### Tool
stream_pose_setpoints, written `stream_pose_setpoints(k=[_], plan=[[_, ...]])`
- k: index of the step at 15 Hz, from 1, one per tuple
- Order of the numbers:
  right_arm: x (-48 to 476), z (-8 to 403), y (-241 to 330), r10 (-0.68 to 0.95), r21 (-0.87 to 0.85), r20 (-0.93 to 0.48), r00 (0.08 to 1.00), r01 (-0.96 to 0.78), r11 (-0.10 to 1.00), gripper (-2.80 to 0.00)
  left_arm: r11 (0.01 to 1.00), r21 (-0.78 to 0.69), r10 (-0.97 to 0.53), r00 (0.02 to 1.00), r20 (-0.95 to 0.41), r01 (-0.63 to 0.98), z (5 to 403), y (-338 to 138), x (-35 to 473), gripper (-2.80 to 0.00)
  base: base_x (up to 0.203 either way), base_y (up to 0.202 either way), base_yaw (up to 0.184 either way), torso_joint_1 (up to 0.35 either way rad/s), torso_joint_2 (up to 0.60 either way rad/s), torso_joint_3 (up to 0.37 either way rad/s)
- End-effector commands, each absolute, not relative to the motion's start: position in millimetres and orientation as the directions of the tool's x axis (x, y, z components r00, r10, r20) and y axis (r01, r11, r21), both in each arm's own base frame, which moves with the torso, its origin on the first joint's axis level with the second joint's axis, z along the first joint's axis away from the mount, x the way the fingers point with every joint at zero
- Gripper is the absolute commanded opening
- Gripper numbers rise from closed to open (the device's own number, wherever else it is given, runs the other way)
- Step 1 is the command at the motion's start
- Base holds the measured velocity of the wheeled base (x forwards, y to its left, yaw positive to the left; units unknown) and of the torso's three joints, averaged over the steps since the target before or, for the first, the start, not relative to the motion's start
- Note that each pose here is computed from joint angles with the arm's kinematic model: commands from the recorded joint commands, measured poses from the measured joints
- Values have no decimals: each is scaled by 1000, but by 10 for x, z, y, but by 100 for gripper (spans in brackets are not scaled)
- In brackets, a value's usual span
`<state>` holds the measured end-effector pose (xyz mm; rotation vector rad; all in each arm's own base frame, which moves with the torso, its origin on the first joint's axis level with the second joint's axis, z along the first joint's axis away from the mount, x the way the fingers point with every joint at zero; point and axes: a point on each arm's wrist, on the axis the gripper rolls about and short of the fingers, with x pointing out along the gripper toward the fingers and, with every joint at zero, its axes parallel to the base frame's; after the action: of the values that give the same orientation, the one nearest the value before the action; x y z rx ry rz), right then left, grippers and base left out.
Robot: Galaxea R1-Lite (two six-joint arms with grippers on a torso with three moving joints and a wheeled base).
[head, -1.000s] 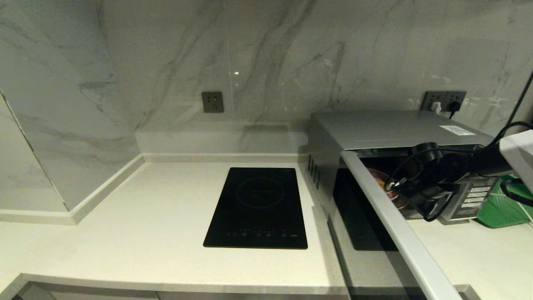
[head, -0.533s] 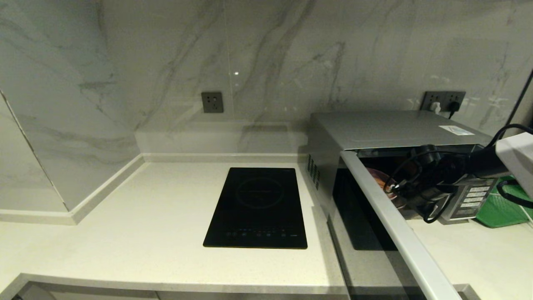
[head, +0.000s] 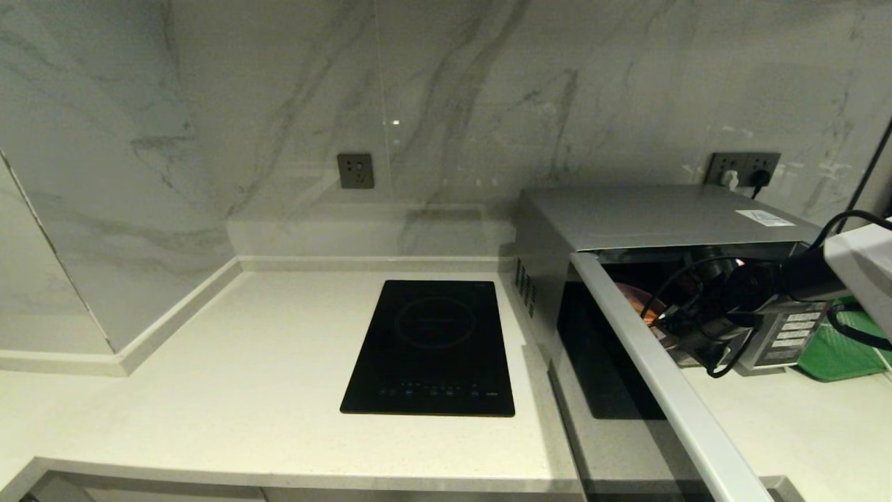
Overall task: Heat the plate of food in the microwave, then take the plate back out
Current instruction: Take the plate out of the microwave
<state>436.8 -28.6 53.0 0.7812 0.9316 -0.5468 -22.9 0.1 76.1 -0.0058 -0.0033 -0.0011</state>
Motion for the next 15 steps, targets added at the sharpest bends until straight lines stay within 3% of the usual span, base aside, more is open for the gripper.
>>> stream_pose_setpoints(k=[1,15], plan=[[4361,532,-287,-87,349,-865,495,716,605,-280,1000,-6,0,1000,3,0,761,1,-229,-280,0,0,0,0,0,0],[4293,669,-318,-103,363,-854,510,726,584,-280,1000,-6,-2,1000,3,2,761,1,-229,-280,0,0,0,0,0,0]])
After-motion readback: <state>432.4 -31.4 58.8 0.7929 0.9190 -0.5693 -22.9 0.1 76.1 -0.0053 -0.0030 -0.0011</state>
